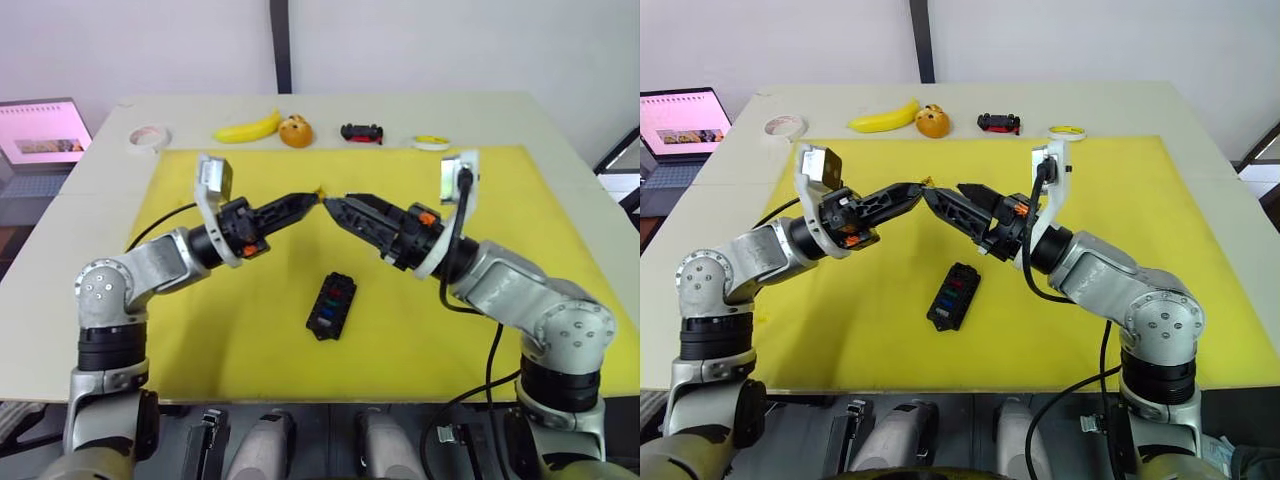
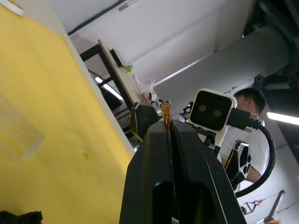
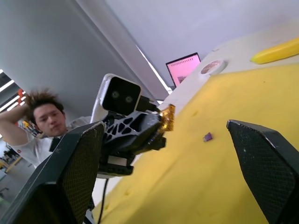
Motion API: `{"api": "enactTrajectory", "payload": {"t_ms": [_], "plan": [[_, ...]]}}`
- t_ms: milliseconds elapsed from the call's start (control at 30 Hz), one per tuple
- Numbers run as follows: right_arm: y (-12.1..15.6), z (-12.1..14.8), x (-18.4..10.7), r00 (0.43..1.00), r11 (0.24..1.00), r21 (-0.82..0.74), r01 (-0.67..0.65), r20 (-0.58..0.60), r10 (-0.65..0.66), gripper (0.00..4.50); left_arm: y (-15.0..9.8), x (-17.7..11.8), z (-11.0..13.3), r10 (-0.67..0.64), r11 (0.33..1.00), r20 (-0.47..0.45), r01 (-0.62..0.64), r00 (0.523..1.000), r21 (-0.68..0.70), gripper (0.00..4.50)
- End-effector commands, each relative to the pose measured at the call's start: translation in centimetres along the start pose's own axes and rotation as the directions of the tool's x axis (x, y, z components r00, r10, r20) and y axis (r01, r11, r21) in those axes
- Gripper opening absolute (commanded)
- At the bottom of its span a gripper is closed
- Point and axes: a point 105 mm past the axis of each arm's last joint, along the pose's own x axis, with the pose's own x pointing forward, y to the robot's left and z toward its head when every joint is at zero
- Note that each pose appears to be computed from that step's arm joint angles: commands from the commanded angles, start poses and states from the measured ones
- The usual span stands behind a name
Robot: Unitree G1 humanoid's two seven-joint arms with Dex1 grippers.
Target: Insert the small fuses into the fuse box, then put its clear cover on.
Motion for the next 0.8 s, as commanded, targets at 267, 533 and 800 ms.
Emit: {"api": "enactTrajectory", "payload": {"t_ms": [267,533,800], "plan": [[0.96,0.66,0.41,0.999,1.000,0.021,-0.021,0.028,0.020,3.19,-1.81,0.67,0.15,-0.090,0.996,0.008,0.089,0.996,0.030,0.00],[0.99,0.74,0.46,0.999,0.999,0.033,-0.018,0.032,0.017,3.19,-1.77,0.73,-0.10,-0.092,0.995,0.002,0.092,0.996,0.032,0.00],[1.12,0.77,0.47,0.999,0.999,0.045,-0.022,0.031,0.021,2.03,-1.64,0.69,-0.19,-0.091,0.995,0.005,0.091,0.996,0.029,0.00]]}}
